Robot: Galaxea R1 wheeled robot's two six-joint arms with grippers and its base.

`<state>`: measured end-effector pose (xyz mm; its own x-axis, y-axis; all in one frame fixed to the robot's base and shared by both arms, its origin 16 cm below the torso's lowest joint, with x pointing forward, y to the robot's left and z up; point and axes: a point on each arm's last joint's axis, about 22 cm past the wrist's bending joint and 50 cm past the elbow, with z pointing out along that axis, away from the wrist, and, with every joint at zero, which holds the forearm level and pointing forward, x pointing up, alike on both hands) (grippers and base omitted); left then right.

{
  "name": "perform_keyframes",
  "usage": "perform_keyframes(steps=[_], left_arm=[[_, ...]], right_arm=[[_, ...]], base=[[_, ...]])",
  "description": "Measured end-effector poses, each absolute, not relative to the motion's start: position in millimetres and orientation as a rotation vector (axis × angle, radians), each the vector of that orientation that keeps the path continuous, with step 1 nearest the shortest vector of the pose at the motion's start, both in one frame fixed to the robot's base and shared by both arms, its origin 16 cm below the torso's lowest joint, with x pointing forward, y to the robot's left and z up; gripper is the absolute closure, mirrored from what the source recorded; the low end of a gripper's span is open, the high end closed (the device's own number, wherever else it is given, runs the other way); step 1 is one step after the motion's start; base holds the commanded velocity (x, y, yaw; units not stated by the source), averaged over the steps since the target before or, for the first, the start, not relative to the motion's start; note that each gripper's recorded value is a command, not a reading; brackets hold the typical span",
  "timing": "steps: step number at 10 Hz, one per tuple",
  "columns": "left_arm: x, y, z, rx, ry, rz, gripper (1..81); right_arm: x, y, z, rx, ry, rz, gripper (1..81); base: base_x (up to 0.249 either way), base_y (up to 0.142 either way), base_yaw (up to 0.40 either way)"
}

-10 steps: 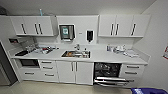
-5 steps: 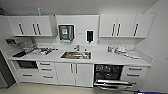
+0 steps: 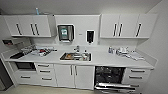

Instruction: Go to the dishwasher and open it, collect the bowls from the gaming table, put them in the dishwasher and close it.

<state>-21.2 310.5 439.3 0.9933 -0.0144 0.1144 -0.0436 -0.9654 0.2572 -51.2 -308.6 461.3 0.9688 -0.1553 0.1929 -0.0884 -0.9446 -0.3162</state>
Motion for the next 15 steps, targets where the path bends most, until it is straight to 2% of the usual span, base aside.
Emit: perform_keyframes(steps=[12, 14, 15], left_arm=[[-12.4, 310.5, 439.6, 2.873, -0.042, 0.187, 81.1], [-46.0, 309.4, 438.9, 2.875, -0.039, 0.113, 81.1], [-37.7, 308.8, 438.8, 2.874, -0.040, 0.124, 81.1]], right_arm=[[-36.8, -310.2, 459.9, -2.812, 0.176, -0.344, 81.1], [-69.4, -307.7, 459.1, -2.818, 0.176, -0.274, 81.1], [-61.0, -306.0, 458.7, -2.815, 0.174, -0.282, 81.1]], base=[[0.138, 0.000, 0.000], [0.140, 0.000, 0.000], [0.140, 0.000, 0.000]])
